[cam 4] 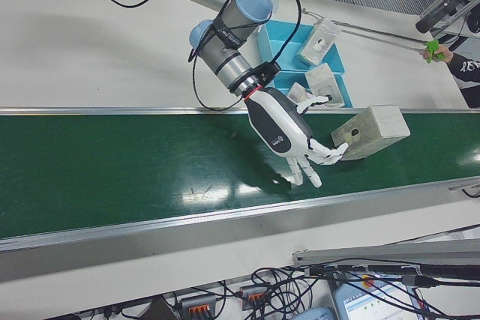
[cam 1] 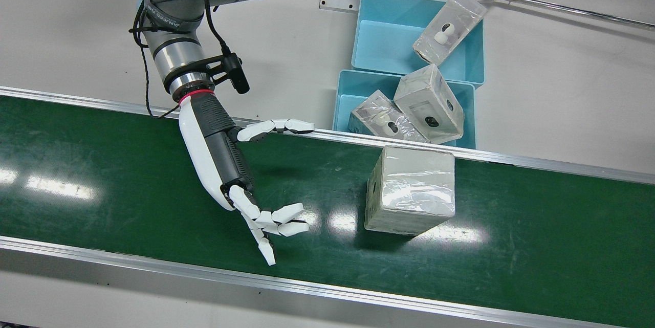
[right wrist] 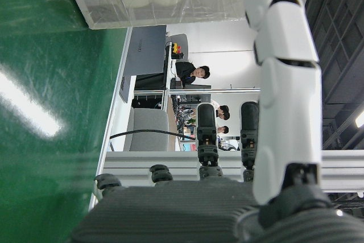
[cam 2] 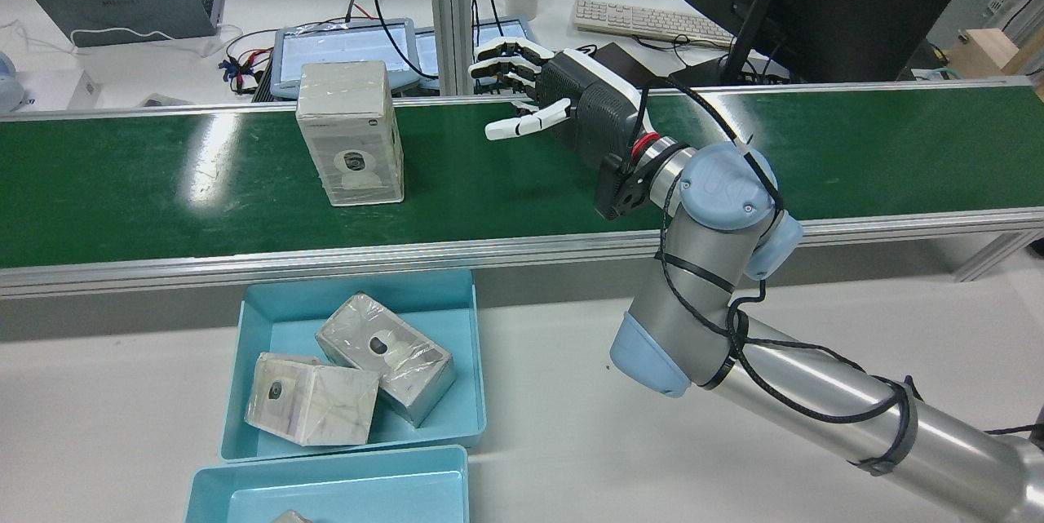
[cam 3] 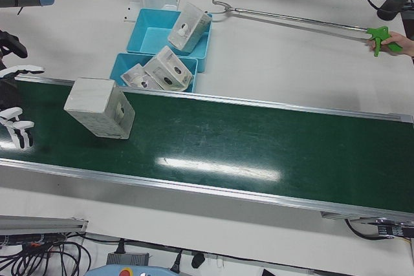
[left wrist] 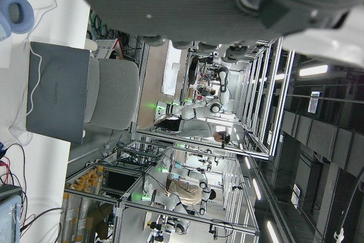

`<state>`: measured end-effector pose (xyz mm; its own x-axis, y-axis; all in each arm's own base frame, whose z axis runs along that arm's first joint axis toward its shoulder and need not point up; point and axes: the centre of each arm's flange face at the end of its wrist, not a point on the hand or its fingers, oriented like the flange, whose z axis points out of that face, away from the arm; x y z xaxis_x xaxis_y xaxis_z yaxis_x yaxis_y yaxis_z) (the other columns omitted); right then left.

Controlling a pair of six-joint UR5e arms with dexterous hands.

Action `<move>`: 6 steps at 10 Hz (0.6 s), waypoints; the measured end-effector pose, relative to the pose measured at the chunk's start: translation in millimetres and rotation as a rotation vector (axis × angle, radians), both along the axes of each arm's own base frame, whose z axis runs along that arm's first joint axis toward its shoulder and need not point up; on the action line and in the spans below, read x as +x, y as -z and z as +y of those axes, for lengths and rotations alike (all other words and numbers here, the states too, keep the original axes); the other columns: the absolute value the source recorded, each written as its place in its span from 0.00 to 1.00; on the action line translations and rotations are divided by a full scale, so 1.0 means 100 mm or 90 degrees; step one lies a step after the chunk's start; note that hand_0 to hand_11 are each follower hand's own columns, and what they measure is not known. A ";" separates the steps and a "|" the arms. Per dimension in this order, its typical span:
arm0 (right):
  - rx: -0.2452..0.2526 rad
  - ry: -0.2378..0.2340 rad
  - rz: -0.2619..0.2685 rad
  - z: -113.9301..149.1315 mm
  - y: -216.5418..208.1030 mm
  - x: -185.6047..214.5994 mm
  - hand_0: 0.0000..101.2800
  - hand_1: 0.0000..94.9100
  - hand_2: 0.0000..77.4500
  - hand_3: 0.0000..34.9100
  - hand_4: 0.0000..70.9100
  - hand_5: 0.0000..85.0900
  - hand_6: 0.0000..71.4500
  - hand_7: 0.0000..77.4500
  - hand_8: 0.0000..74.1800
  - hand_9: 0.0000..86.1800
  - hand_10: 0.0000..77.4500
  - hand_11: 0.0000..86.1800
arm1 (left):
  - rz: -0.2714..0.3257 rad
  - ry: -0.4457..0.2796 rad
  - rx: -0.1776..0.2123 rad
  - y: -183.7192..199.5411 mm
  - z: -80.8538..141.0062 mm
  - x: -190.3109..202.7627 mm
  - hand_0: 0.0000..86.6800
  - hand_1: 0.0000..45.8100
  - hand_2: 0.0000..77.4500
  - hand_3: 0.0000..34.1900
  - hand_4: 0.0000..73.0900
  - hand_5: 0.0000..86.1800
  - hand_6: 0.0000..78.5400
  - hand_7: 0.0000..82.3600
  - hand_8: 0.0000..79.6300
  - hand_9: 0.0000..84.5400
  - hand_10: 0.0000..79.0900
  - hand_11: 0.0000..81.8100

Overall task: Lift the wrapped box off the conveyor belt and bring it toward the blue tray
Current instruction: 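Lower the open right hand toward the belt in the box's path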

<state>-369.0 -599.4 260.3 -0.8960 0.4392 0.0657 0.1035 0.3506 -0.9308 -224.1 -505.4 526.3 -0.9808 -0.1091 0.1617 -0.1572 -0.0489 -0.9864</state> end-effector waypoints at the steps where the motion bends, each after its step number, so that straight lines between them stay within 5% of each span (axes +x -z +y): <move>1: 0.000 0.000 0.000 0.00 0.00 0.00 0.48 0.17 0.23 0.75 0.14 0.44 0.09 0.37 0.00 0.08 0.00 0.02 | 0.000 0.000 0.000 0.00 0.00 0.00 0.00 0.00 0.01 0.00 0.00 0.01 0.00 0.00 0.00 0.00 0.01 0.00; 6: -0.001 0.001 0.002 0.00 -0.02 -0.01 0.49 0.17 0.25 0.78 0.17 0.44 0.08 0.37 0.00 0.07 0.00 0.02 | 0.000 0.000 0.000 0.00 0.00 0.00 0.00 0.00 0.01 0.00 0.00 0.01 0.00 0.00 0.00 0.00 0.01 0.00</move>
